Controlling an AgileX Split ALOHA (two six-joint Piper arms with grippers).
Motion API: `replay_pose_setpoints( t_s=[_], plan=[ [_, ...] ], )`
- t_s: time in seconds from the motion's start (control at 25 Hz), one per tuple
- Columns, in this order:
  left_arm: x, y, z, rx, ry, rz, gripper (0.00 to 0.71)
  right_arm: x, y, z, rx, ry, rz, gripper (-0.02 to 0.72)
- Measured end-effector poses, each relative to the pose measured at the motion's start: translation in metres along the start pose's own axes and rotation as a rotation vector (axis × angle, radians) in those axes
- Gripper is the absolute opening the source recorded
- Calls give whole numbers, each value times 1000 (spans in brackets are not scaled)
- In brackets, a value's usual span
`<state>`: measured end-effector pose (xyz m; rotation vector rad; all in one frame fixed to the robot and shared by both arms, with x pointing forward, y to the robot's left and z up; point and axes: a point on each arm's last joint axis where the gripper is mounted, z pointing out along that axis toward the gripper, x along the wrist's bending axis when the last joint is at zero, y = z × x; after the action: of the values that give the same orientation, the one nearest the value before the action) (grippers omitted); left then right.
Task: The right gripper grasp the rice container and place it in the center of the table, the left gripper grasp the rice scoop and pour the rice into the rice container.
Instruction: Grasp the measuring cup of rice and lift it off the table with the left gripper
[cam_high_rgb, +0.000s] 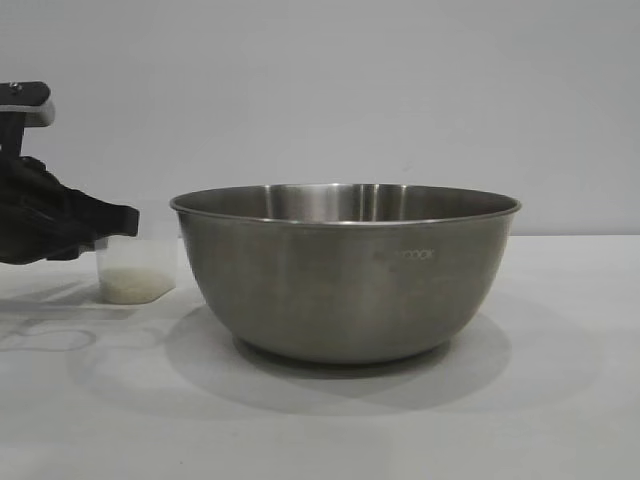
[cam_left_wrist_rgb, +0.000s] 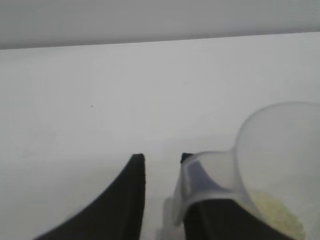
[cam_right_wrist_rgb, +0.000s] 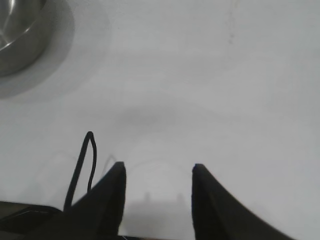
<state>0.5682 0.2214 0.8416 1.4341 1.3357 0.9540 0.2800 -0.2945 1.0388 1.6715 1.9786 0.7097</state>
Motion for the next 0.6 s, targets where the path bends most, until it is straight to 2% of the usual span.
replay_pose_setpoints(
  t_s=[0.08,0.28,0.4,0.48,0.6],
  plan=[
    [0,0,0,-1,0,0,0,0,0,0,0,0,0,306],
    [0,4,0,-10,-1,-2,0,0,0,0,0,0,0,306],
    [-3,29,-4,-77,-22,18,0,0,0,0,0,0,0,306],
    [-7,51,-10,-146,-49,87,0,0,0,0,0,0,0,306],
    [-18,82,-20,-258,-125,280,0,0,0,0,0,0,0,306]
  ],
)
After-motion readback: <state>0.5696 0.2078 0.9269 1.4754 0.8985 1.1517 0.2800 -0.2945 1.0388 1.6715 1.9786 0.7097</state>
